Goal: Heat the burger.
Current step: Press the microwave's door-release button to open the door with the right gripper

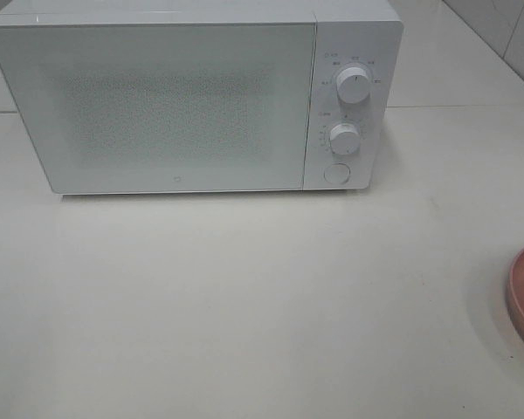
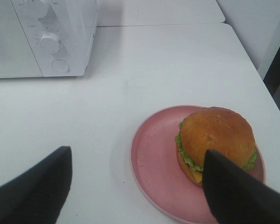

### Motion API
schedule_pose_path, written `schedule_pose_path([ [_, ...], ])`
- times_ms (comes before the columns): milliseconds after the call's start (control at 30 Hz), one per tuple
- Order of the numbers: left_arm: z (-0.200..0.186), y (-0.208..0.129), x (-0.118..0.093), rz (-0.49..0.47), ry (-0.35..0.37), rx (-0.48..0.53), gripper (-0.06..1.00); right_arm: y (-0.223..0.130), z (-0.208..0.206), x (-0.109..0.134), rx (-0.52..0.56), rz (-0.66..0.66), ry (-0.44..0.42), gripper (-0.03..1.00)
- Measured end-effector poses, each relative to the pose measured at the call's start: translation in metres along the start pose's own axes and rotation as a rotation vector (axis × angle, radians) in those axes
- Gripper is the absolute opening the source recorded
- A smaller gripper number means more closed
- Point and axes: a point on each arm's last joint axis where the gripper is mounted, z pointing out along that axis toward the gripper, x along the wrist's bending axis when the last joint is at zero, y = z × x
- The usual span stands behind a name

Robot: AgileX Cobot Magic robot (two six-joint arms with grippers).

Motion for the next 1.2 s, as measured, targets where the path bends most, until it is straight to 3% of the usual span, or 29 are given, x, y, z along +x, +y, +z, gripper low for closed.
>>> schedule_pose_path([
  [167,0.0,0.0,0.0,0.0,0.0,0.0,0.97,0.015,-0.001,0.001,-0.012,0.0,0.001,0.75],
  [533,0.0,0.0,0.0,0.0,0.0,0.0,0.97,0.039,0.029,0.004,0.072,-0.003,-0.006,0.75],
  [1200,0.0,0.0,0.0,0.0,0.0,0.0,0.97,0.062,0.072,0.007,0.061,-0.007,-0.002,0.75],
])
